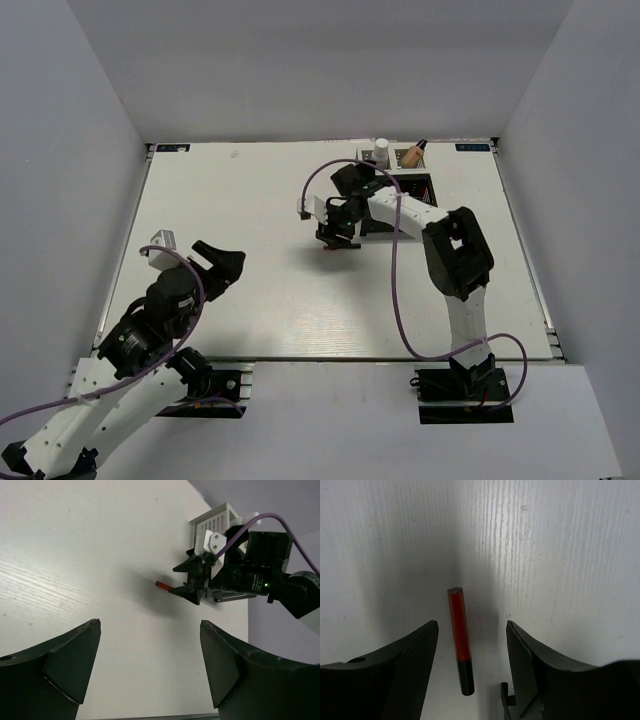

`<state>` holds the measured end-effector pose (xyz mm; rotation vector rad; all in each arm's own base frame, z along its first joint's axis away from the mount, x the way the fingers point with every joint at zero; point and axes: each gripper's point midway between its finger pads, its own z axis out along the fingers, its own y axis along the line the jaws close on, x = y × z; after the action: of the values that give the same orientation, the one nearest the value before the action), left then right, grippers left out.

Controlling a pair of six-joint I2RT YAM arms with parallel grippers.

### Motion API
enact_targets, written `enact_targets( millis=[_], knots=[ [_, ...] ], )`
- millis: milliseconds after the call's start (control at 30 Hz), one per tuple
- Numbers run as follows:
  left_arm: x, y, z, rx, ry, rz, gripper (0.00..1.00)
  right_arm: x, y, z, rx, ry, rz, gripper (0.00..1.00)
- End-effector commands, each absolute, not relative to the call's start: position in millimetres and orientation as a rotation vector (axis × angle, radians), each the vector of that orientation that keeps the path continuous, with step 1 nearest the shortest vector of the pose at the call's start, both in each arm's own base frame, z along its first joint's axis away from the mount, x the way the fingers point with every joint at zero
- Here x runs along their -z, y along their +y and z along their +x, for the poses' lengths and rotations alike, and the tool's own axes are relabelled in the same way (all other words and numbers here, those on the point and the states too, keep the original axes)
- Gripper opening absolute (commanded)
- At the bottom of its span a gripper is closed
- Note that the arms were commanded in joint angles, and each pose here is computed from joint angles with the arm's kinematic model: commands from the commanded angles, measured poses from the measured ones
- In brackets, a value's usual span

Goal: Organize the makeup

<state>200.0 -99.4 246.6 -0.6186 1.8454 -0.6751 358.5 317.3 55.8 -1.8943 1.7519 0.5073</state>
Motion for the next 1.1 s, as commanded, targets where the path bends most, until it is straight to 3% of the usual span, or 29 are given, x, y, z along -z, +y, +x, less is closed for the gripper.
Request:
enact_targets(
  millis=[0,367,533,700,800,1000,1067],
  knots=[
    [-225,-95,197,0.613,1.912,-0.667,0.91,-52,312,361,-0.445,1.808,-1.927,0.63],
    [-212,-106,202,0.623,1.944,-0.645,0.91,-24,295,344,-0.405,1.845,-2.016,0.55],
    [-209,-107,202,0.624,1.953,-0.643,0.91,-13,287,338,-0.383,1.855,-2.043,0.41],
    [-208,-106,201,0.625,1.951,-0.652,0.91,-11,283,328,-0.426,1.850,-2.049,0.13],
    [-208,-106,201,0.627,1.951,-0.650,0.91,-33,297,311,-0.611,1.804,-2.026,0.00],
    [-209,-107,202,0.634,1.946,-0.641,0.91,-134,323,281,-1.044,1.592,-1.880,0.00],
    [-209,-108,201,0.640,1.944,-0.638,0.91,-166,321,297,-1.054,1.581,-1.753,0.00]
  ],
)
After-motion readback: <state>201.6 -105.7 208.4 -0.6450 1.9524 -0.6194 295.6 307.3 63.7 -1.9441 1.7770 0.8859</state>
